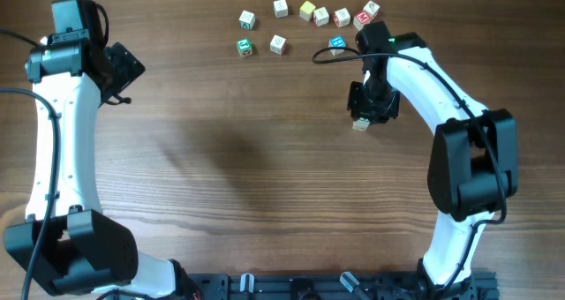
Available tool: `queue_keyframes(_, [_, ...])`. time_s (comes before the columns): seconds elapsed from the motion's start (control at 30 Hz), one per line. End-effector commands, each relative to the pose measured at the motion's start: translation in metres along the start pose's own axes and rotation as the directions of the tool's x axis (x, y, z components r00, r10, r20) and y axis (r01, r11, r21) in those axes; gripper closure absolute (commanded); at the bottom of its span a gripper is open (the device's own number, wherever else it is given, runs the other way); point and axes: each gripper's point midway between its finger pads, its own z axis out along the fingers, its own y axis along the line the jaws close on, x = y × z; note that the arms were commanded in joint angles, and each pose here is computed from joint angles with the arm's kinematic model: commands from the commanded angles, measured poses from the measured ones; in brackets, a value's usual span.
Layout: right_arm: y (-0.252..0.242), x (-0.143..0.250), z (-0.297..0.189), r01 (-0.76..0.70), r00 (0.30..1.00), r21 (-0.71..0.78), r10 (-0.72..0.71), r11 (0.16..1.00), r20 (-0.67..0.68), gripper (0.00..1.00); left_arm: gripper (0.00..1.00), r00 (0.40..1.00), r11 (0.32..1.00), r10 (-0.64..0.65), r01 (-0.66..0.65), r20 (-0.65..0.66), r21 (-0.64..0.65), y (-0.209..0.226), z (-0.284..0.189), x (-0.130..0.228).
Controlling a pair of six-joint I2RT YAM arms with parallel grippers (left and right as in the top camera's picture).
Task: Form a tower
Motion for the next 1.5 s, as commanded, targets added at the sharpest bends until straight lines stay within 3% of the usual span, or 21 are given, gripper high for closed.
queue_keyframes(0.0, [-0.003, 0.0013, 0.0098, 0.009, 1.0, 0.027, -0.008, 1.0, -0.015, 0.62, 0.0, 1.0, 1.0, -0.017, 0.016, -0.013, -0.008, 0.0013, 0.0046, 0.002])
queue_keyframes(0.3, [0.0027, 0.0015, 0.0096, 0.003, 1.0, -0.005, -0.003, 1.0, -0.02, 0.54, 0.0, 1.0, 1.0, -0.017, 0.016, -0.012, -0.008, 0.0013, 0.0046, 0.002])
queue_keyframes(1.47, [0.0063, 0.0084, 0.0093, -0.074, 0.996, -0.017, 0.073, 0.997, -0.05, 0.56, 0.0, 1.0, 1.0, -0.017, 0.016, -0.012, -0.008, 0.0013, 0.0046, 0.002])
